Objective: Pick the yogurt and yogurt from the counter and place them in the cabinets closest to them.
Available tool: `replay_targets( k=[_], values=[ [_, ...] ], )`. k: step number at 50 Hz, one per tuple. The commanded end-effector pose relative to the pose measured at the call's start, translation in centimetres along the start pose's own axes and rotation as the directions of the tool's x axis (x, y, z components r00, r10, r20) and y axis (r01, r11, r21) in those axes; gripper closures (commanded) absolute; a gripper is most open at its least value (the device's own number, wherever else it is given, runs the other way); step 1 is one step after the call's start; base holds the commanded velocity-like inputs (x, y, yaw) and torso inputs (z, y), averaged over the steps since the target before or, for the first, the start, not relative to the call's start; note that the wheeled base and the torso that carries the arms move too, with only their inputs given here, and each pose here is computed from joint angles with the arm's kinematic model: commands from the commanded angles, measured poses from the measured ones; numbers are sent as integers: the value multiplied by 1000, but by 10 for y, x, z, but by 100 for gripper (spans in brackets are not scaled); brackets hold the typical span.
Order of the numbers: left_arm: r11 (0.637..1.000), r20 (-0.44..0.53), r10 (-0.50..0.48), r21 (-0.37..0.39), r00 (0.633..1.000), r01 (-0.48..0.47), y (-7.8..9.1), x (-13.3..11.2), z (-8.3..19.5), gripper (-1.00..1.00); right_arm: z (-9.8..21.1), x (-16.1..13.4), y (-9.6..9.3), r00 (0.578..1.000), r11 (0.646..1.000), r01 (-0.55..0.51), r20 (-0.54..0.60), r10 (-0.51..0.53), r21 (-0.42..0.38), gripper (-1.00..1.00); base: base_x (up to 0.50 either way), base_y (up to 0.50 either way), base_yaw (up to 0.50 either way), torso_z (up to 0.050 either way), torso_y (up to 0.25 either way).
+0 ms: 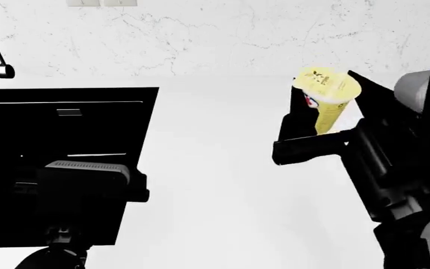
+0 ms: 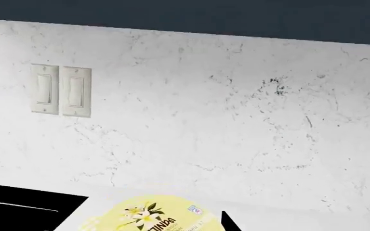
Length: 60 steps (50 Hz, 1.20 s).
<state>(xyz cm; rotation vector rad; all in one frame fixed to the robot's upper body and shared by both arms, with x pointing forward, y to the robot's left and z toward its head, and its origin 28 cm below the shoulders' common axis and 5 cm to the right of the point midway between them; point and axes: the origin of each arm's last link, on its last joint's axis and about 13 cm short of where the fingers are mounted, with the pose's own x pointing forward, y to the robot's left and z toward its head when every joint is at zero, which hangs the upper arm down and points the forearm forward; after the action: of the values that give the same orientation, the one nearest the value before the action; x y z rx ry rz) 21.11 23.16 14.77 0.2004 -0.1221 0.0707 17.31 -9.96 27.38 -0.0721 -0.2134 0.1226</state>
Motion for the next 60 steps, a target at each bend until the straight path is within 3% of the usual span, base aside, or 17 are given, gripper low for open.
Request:
replay_targets(
  k=[1, 10, 24, 33, 60],
  values=[
    [1000, 9, -1, -7, 1000, 1, 0, 1, 1, -100, 78, -32, 0, 980, 986, -110, 154, 128, -124, 100, 0, 0, 0, 0, 0],
    [1000, 12, -1, -9, 1000, 1, 0, 0, 2, -100, 137, -28, 4, 953, 972, -152, 234, 193, -181, 100, 0, 0, 0, 0, 0],
    [1000, 15, 7, -6, 1000, -6, 1, -2, 6, -100, 201, 22, -1, 922, 965, -173, 310, 230, -198, 100, 0, 0, 0, 0, 0],
    [1000, 13, 3, -10, 1000, -3, 1, -2, 3, -100, 225, 50, -2, 912, 967, -162, 344, 222, -194, 100, 0, 0, 0, 0, 0],
    [1000, 12, -5, -18, 1000, 5, 0, -3, 1, -100, 285, 155, -32, 921, 999, -35, 388, 29, 8, 100, 0, 0, 0, 0, 0]
  ],
)
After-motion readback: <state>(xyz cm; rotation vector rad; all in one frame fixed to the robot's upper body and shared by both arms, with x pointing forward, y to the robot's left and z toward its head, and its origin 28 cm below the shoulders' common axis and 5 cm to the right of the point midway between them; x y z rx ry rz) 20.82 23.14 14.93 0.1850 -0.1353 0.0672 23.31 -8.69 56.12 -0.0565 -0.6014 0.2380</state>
